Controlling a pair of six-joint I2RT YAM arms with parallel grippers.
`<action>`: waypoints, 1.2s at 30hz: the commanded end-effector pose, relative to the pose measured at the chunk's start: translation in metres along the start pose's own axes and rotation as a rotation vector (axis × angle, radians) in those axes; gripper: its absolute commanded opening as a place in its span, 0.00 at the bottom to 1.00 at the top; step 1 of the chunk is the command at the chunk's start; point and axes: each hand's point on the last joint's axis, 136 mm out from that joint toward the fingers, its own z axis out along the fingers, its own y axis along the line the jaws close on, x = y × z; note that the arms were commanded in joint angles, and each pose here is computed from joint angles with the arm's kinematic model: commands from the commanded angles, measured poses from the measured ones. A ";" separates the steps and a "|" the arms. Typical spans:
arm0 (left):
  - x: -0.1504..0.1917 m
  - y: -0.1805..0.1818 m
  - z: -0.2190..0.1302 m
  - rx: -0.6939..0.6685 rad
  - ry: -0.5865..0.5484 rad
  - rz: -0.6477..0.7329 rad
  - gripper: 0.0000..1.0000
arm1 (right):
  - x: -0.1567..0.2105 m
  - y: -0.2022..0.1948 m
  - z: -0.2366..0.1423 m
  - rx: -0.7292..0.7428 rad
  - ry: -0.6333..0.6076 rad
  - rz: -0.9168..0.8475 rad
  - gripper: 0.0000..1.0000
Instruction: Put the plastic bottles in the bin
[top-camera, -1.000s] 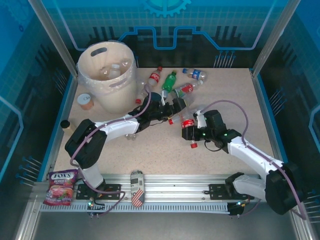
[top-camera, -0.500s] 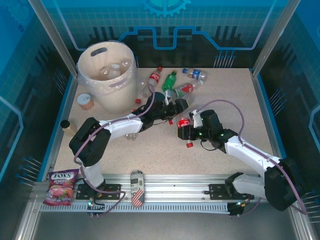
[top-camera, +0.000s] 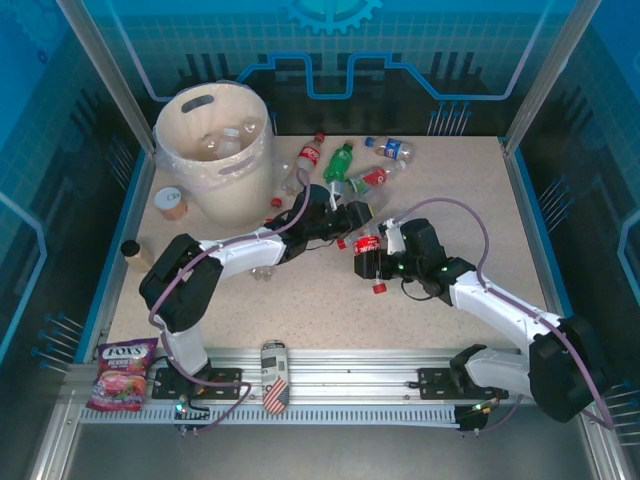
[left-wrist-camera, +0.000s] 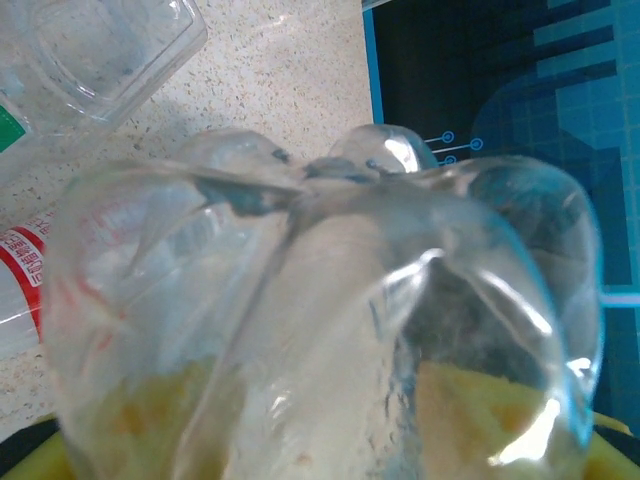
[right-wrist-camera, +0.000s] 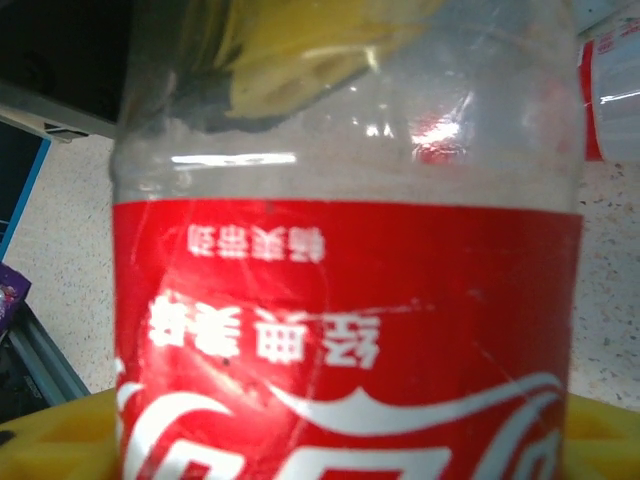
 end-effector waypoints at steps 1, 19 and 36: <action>-0.011 -0.013 -0.010 0.027 -0.035 0.020 0.49 | -0.011 0.010 -0.012 0.005 -0.017 -0.071 0.76; -0.073 -0.080 -0.052 0.042 -0.135 0.243 0.42 | -0.029 -0.057 -0.071 0.187 -0.157 0.155 1.00; -0.277 -0.150 -0.262 -0.091 -0.718 0.465 0.02 | -0.013 -0.068 -0.072 0.216 -0.151 0.176 1.00</action>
